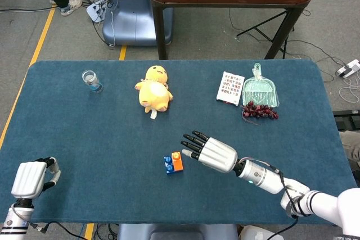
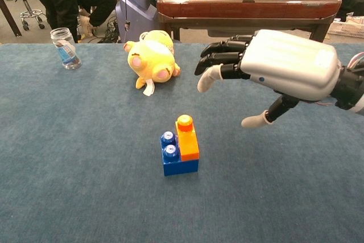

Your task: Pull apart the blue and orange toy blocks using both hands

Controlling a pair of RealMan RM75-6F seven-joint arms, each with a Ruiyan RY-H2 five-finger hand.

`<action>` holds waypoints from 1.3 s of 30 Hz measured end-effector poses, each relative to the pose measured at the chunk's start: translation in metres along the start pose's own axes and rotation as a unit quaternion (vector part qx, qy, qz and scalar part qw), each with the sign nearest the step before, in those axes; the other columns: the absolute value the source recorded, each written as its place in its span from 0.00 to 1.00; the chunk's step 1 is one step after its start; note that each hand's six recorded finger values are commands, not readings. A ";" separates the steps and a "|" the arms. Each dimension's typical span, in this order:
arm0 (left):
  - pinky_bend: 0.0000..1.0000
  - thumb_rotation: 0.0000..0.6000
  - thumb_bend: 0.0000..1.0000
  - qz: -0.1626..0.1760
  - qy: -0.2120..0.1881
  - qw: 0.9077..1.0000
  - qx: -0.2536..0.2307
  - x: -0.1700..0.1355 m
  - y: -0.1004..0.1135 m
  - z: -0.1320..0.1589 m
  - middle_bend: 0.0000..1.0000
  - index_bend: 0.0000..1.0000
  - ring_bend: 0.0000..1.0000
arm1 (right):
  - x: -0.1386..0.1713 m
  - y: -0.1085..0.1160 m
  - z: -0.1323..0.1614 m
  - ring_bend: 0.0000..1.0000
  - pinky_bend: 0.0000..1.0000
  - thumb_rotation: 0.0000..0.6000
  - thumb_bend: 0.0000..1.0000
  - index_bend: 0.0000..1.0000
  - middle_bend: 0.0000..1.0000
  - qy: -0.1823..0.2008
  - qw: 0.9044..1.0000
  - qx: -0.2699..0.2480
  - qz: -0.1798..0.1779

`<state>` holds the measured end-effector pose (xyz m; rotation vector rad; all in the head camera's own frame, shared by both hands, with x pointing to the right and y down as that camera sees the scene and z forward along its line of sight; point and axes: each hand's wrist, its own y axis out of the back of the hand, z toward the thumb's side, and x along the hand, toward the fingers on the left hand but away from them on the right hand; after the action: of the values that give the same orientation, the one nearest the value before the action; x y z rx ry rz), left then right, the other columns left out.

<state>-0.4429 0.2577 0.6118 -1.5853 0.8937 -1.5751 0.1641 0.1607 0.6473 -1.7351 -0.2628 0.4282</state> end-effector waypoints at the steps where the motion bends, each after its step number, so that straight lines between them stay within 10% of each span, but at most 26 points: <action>1: 0.80 1.00 0.38 -0.001 0.000 1.000 0.000 0.000 0.000 0.000 0.59 0.39 0.60 | -0.002 -0.001 0.001 0.12 0.21 1.00 0.02 0.29 0.21 0.005 1.000 -0.001 -0.001; 39: 0.80 1.00 0.38 -0.019 0.002 1.000 -0.008 -0.003 -0.014 0.001 0.59 0.39 0.60 | -0.046 -0.013 0.013 0.11 0.21 1.00 0.02 0.30 0.21 0.063 0.997 0.040 0.035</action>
<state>-0.4426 0.2679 0.6226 -1.6183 0.8849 -1.6020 0.1175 0.1566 0.6643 -1.6882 -0.0933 0.3728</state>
